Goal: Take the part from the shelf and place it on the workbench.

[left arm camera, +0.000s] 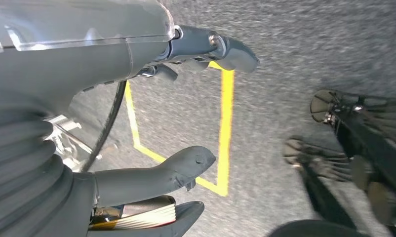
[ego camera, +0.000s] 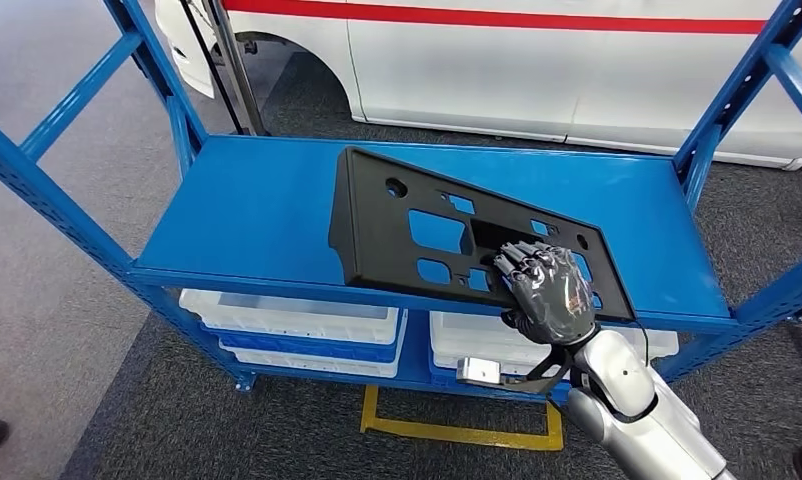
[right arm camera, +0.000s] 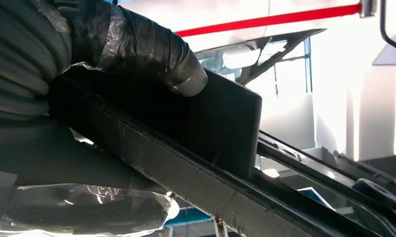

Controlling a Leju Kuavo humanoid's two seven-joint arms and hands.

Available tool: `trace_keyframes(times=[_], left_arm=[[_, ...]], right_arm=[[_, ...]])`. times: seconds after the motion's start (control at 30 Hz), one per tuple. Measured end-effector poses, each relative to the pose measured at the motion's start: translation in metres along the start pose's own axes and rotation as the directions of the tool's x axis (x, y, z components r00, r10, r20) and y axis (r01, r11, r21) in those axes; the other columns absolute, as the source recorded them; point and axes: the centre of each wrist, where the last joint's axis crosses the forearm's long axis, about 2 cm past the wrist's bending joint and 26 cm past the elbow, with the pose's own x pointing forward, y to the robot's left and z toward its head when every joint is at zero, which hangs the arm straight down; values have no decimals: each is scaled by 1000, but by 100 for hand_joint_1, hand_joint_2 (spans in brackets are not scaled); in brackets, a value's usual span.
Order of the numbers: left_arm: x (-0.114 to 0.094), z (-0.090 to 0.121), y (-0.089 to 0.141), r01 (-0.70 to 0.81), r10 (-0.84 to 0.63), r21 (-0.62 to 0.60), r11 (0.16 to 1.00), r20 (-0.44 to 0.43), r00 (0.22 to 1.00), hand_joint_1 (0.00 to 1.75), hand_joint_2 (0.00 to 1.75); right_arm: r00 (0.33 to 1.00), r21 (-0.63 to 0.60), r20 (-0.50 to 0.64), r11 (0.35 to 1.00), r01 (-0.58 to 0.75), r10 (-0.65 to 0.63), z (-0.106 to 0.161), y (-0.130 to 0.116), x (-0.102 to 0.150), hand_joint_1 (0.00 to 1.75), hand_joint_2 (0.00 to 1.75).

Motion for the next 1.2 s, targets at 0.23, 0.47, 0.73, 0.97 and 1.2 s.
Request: trace_keyframes(times=[0.23,0.47,0.73,0.97,1.2], left_arm=[[1,0,0,-2,2,0,1000,12,1000,0,175],[-1,0,-1,-5,5,-5,1000,13,1000,0,175],[-1,-1,-2,-5,5,-11,1000,15,1000,0,175],[-1,0,-2,11,-11,-19,1000,7,1000,0,175],[8,2,9,82,-82,-26,996,0,997,0,175]], right_arm=[[996,-46,54,996,75,-73,12,-12,16,175,175],[988,-88,104,988,127,-118,27,-26,30,175,175],[986,-87,115,987,134,-123,36,-31,34,175,175],[981,-119,147,983,142,-124,34,-35,36,175,175],[972,-110,172,977,183,-163,30,-31,43,175,175]])
